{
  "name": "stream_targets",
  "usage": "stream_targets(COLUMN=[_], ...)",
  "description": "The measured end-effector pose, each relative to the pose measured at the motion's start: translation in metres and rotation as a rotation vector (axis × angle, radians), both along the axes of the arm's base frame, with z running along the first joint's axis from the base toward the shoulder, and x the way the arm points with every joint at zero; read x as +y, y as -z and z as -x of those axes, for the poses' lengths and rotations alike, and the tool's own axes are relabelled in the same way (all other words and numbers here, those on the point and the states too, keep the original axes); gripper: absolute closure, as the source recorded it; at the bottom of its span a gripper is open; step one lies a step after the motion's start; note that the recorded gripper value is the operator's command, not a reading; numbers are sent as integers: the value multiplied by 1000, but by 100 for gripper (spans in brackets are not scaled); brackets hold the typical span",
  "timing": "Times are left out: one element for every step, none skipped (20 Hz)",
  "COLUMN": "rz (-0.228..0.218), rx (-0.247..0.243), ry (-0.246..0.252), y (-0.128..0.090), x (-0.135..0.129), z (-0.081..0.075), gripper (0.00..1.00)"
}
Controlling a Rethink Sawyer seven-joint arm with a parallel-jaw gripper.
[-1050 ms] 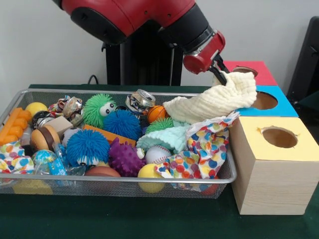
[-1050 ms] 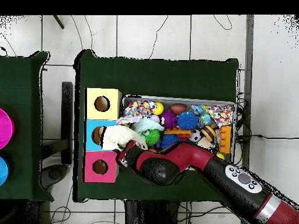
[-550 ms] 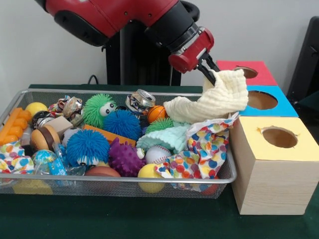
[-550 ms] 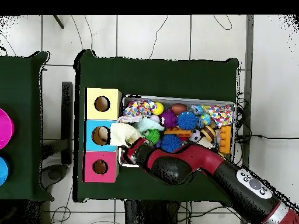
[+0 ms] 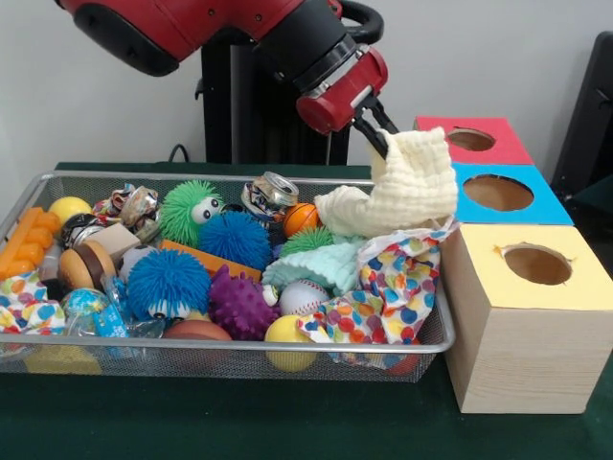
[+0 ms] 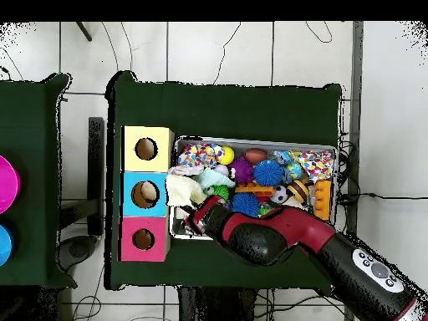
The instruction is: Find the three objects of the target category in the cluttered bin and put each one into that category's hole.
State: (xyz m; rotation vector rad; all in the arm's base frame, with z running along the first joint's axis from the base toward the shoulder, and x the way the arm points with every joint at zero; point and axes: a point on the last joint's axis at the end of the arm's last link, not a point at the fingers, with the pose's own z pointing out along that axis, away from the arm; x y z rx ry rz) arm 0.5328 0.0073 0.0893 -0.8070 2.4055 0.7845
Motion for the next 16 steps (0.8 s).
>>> stream_targets(rz=[4,20,36,51,70,89,105,127,150,173,192,211,250,299,336,363], rx=[0,-2,-3,-5,-7,-8,-11,-17,-22,-29,-35,-41,-53,-70,-82,-90], ry=[-1,-9,-16,-24,-32,-39,-46,-55,-65,-77,-88,-99,-123,-158,-186,-207], y=[0,0,1,1,3,4,6,8,11,14,17,19,24,30,34,37], x=[-1,-3,-6,-8,-10,-13,-14,-15,-16,-16,-15,-15,-13,-10,-7,-5], z=[0,1,2,3,3,4,4,4,4,4,3,3,2,1,1,1], gripper=[100,100,100,100,100,100,100,100,100,100,100,100,100,100,100,100])
